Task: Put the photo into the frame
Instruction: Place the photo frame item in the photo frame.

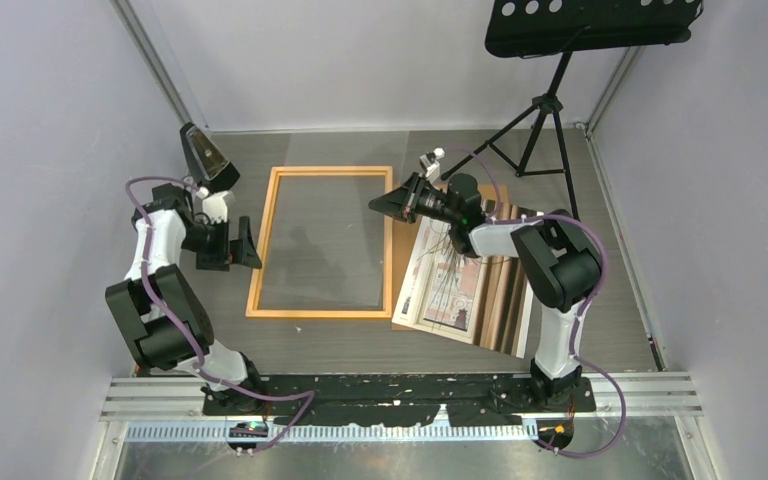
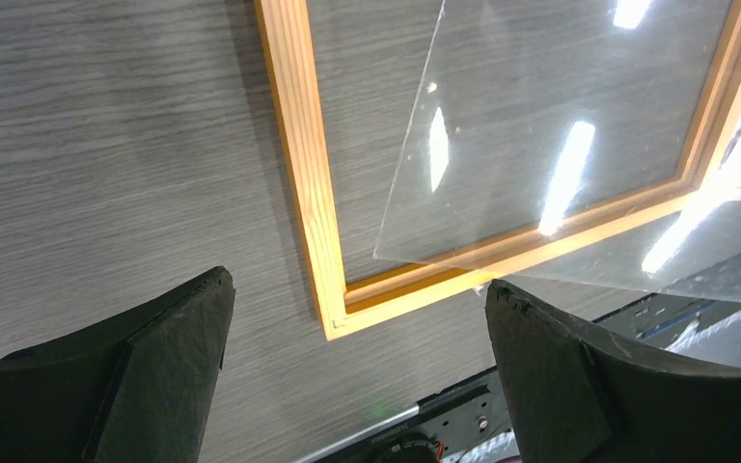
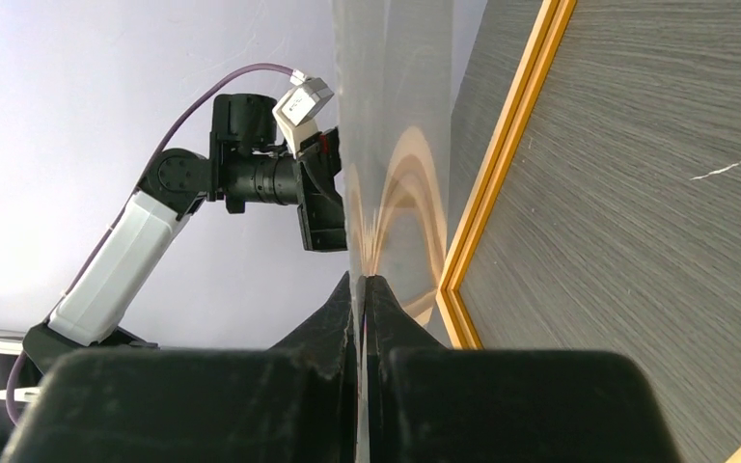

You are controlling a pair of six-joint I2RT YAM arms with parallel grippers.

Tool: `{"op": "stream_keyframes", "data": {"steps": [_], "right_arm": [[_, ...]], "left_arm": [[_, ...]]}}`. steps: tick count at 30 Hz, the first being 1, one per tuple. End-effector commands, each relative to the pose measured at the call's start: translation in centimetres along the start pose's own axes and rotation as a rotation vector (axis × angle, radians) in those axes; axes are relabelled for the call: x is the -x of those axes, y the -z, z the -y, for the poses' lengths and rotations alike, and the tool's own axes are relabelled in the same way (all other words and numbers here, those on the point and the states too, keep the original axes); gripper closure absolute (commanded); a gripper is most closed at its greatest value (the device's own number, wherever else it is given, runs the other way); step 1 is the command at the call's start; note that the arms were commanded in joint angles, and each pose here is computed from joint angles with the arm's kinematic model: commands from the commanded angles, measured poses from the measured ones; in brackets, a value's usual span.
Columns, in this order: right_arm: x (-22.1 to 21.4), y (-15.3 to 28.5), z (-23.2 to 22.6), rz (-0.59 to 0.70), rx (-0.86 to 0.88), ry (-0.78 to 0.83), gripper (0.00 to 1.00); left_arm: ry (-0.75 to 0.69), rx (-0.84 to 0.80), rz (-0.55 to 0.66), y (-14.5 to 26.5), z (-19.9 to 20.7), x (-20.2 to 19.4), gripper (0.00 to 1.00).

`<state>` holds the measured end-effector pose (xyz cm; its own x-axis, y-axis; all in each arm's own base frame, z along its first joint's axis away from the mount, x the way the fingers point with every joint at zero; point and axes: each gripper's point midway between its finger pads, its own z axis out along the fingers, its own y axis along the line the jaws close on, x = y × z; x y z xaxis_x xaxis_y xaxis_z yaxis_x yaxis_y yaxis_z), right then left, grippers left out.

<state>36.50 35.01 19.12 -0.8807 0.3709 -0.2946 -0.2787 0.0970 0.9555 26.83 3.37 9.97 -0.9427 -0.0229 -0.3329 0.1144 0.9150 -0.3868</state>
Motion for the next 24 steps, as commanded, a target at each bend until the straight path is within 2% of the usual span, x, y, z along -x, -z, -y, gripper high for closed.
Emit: {"op": "stream_keyframes", "data": {"steps": [1,24], "right_arm": [[0.5,-1.2,-3.4,-0.004,0.119,0.052,0.94],[-0.6,-3.2,-0.1,-0.068,0.098,-0.004,0.95]], "left_arm": [[0.004,0.044,0.11,1.3,-0.2,2.7,0.0],[0.041,0.056,0.194,1.4,0.3,3.1,0.0]]}}
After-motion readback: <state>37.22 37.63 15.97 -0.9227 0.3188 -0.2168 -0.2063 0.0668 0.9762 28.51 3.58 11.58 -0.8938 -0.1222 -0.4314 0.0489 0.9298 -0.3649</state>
